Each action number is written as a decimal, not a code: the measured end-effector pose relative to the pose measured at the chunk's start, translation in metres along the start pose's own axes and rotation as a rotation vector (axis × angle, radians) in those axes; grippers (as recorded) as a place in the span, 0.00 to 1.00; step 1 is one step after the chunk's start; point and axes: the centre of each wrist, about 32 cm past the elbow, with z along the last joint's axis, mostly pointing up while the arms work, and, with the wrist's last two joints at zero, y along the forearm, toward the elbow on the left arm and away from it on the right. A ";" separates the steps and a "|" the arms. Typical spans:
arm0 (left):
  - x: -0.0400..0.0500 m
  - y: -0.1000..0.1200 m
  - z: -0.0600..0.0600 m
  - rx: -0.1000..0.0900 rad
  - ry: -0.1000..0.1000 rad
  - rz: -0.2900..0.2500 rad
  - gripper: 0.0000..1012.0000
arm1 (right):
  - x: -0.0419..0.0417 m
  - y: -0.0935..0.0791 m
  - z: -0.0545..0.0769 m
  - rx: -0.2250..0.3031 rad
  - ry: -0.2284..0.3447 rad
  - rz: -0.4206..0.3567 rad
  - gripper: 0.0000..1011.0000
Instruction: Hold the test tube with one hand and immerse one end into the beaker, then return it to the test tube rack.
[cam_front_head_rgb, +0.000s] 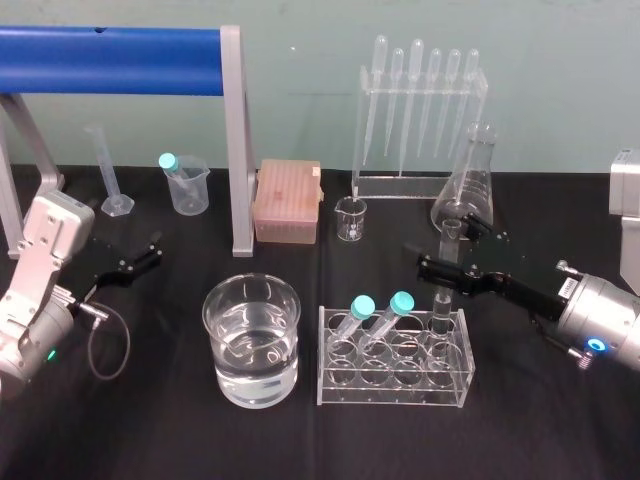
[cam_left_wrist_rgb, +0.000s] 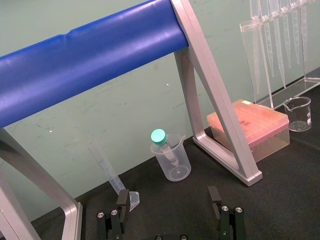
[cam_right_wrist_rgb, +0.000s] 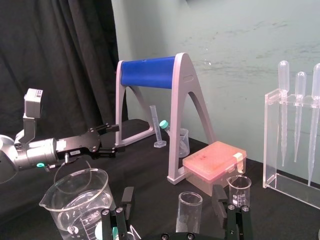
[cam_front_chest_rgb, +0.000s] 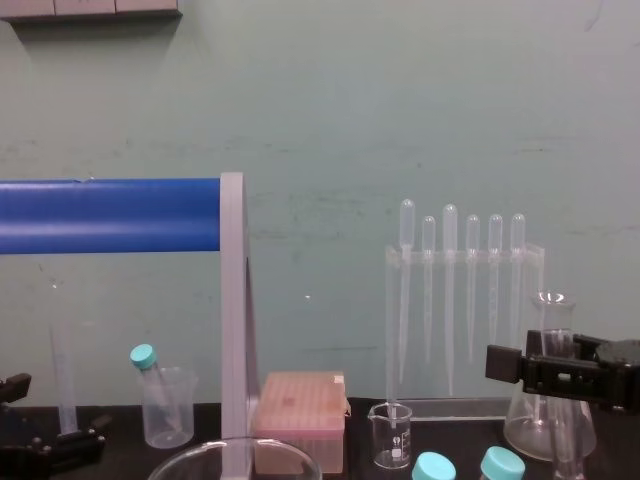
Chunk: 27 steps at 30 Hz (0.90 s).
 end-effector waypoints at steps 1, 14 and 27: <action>0.0000 0.000 0.000 0.000 0.000 0.000 0.99 | 0.0000 0.000 0.000 0.000 0.000 0.000 0.99; 0.0000 0.000 0.000 0.000 0.000 0.000 0.99 | -0.0041 -0.011 0.046 0.191 -0.224 -0.178 0.99; 0.0000 0.000 0.000 0.000 0.000 0.000 0.99 | -0.0070 -0.016 0.039 -0.006 -0.198 -0.475 0.99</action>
